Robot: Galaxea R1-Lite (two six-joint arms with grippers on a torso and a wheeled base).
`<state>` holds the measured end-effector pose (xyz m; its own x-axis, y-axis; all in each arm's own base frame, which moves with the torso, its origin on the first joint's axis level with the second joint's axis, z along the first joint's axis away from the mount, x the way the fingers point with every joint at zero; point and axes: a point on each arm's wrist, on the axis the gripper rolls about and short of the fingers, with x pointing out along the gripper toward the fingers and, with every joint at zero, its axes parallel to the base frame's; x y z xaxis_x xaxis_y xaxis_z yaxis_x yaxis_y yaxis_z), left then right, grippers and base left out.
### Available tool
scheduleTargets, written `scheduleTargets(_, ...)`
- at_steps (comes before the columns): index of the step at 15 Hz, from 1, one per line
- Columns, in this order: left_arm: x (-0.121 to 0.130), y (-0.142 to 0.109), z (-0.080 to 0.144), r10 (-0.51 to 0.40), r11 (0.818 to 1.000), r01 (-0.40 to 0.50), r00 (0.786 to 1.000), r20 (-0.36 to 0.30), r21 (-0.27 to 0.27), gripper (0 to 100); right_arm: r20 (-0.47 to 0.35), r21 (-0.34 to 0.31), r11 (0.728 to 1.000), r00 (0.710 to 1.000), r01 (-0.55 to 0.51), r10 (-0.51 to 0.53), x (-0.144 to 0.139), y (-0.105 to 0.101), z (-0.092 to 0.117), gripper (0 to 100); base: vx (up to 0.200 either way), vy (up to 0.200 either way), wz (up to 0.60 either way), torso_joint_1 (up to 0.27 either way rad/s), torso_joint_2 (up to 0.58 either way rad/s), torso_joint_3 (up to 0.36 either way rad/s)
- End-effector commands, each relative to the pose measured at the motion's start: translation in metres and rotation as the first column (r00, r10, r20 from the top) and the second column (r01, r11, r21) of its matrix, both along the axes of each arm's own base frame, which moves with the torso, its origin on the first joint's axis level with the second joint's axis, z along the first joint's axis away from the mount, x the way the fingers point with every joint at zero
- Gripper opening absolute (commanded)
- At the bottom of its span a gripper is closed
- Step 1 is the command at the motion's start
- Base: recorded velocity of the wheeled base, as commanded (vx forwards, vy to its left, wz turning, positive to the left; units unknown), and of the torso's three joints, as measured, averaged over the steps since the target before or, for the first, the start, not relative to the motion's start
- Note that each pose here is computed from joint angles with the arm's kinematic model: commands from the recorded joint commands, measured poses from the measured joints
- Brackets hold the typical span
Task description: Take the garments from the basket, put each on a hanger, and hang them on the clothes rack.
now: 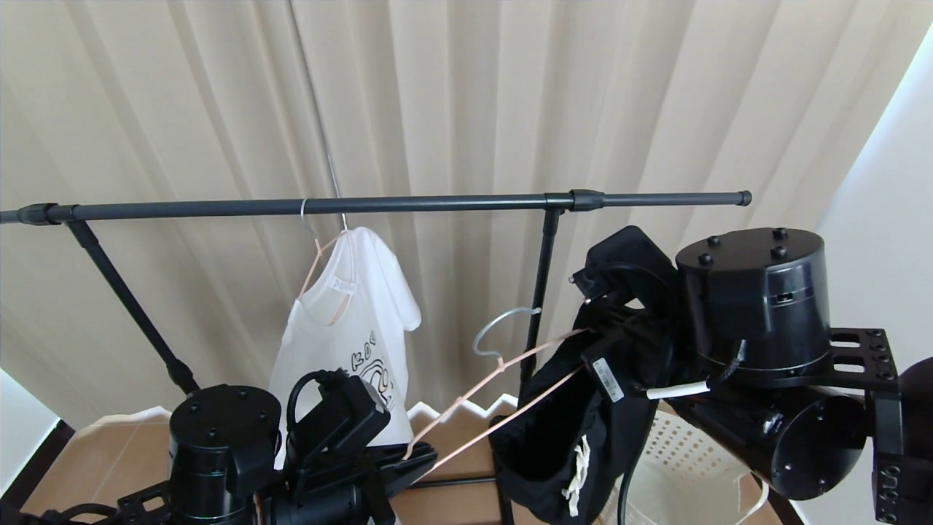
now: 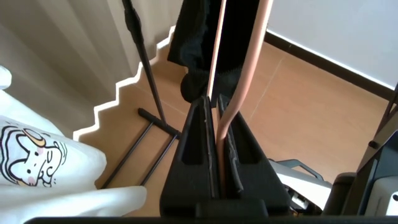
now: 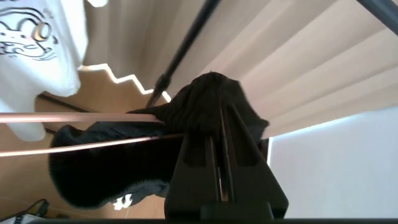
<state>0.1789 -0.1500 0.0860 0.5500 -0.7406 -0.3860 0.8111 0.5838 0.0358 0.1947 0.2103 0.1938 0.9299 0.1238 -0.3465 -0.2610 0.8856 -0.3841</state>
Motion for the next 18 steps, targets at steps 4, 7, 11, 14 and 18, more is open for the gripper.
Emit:
scheduleTargets(4,0.001,0.000,-0.006,0.004,1.000,-0.004,1.000,-0.022,0.009,0,0.005,0.081,0.991,0.995,-0.102,0.102,-0.027,0.024,0.006,0,0.000,0.000,0.00,0.000,0.00,0.000)
scheduleTargets(7,0.001,-0.001,-0.005,0.004,1.000,-0.004,1.000,-0.020,0.005,0,0.012,0.145,0.978,0.989,-0.148,0.148,-0.040,0.038,0.012,0,0.000,0.000,0.00,0.000,0.00,0.000)
scheduleTargets(11,0.001,-0.001,-0.003,0.005,1.000,-0.005,1.000,-0.002,-0.013,0,0.018,0.174,0.969,0.984,-0.177,0.177,-0.048,0.044,0.016,0,0.000,0.000,0.00,0.000,0.00,0.000)
scheduleTargets(14,0.000,0.000,-0.001,0.005,1.000,-0.004,1.000,0.016,-0.025,0,0.034,0.195,0.965,0.985,-0.175,0.171,-0.047,0.044,0.021,0,0.000,0.000,0.00,0.000,0.00,0.000)
scheduleTargets(18,-0.004,0.002,-0.001,0.002,1.000,-0.001,1.000,0.015,-0.024,0,0.046,0.210,0.967,0.989,-0.146,0.139,-0.040,0.037,0.026,100,0.000,0.000,0.00,0.000,0.00,0.000)
